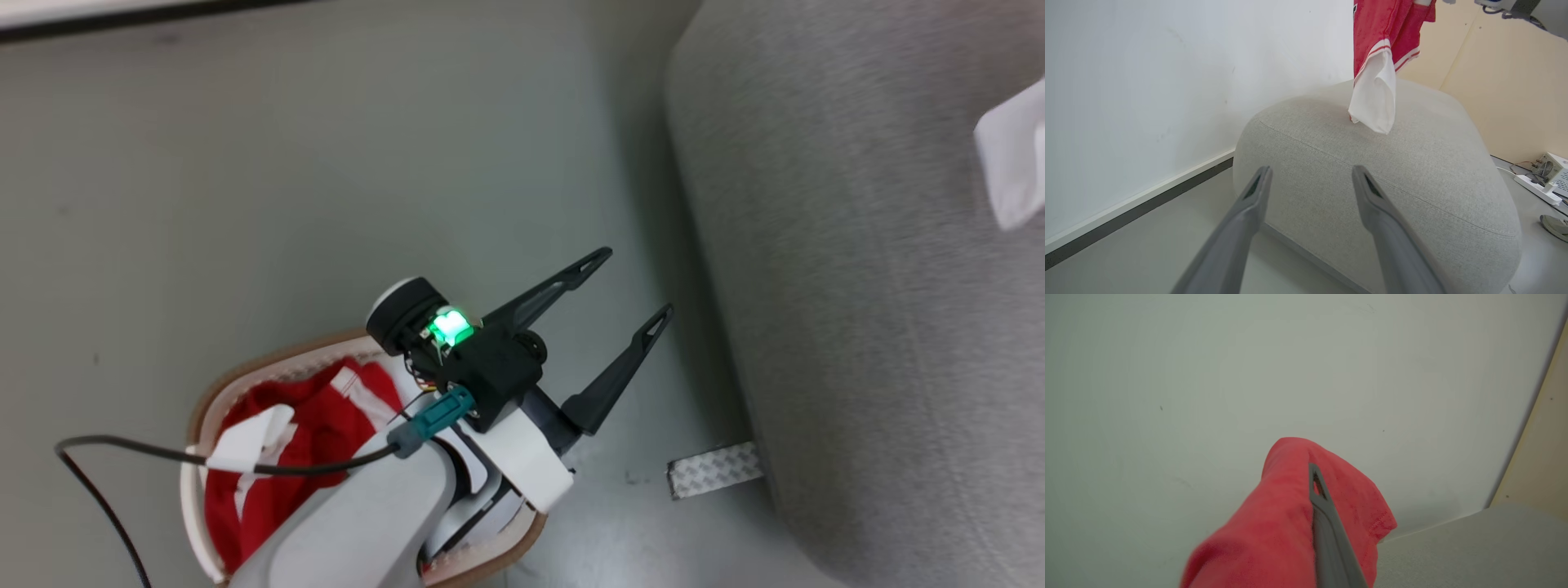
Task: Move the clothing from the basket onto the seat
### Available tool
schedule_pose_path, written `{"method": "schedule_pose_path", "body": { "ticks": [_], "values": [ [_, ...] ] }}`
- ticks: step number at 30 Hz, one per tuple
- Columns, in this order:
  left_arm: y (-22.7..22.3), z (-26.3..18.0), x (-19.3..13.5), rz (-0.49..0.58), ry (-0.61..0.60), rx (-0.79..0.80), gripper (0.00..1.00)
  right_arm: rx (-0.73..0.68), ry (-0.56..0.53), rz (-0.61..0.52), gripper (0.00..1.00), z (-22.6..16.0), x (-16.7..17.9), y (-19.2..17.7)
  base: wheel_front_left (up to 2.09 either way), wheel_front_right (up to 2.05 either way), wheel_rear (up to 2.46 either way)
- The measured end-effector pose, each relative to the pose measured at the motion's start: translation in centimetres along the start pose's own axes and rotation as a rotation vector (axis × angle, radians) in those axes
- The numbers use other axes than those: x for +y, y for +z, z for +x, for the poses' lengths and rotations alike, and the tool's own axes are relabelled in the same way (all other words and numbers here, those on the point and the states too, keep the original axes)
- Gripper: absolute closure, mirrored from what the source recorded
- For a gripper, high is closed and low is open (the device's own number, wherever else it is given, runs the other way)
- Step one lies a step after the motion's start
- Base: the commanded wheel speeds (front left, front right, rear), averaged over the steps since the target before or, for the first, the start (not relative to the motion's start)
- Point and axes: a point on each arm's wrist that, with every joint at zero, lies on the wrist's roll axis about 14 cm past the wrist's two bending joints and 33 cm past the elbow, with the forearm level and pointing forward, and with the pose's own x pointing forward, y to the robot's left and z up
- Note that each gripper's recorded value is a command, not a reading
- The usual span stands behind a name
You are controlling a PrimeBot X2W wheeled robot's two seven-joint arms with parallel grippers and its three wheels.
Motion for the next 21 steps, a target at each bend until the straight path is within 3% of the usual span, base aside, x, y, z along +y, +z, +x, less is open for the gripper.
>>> {"method": "schedule_pose_path", "body": {
  "ticks": [3, 5, 8, 12, 13, 14, 16, 21],
  "values": [
    [-1.9, -0.8, 1.8, -0.021, 0.040, 0.026, 0.00, 0.079, -0.013, -0.123, 1.00, 1.6, -0.5, -3.5, 0.00, 0.00, 0.00],
    [-3.3, -1.4, 2.9, -0.035, 0.068, 0.046, 0.00, 0.256, 0.015, -0.240, 1.00, 1.3, -0.3, -9.1, 0.00, 0.00, 0.00],
    [-5.0, -2.3, 3.8, -0.060, 0.100, 0.075, 0.00, 0.481, 0.000, -0.243, 1.00, -0.6, -0.4, -16.7, 0.00, 0.00, 0.00],
    [-5.9, -3.0, 4.5, -0.077, 0.131, 0.088, 0.00, 0.678, -0.047, -0.259, 1.00, -3.1, -1.8, -22.2, 0.00, 0.00, 0.00],
    [-6.2, -3.3, 4.8, -0.073, 0.141, 0.098, 0.00, 0.727, -0.053, -0.256, 0.94, -3.9, -1.8, -23.2, 0.00, 0.00, 0.00],
    [-6.3, -3.4, 5.0, -0.067, 0.146, 0.105, 0.00, 0.751, -0.052, -0.246, 0.71, -4.3, -1.6, -23.8, 0.00, 0.00, 0.00],
    [-6.1, -3.5, 5.1, -0.062, 0.152, 0.100, 0.00, 0.763, -0.039, -0.255, 0.00, -4.5, -1.1, -23.7, 0.00, 0.00, 0.00],
    [-5.4, -3.6, 4.8, -0.043, 0.152, 0.102, 0.00, 0.758, -0.011, -0.278, 0.00, -4.7, -0.5, -22.3, 0.00, 0.00, 0.00]
  ]
}}
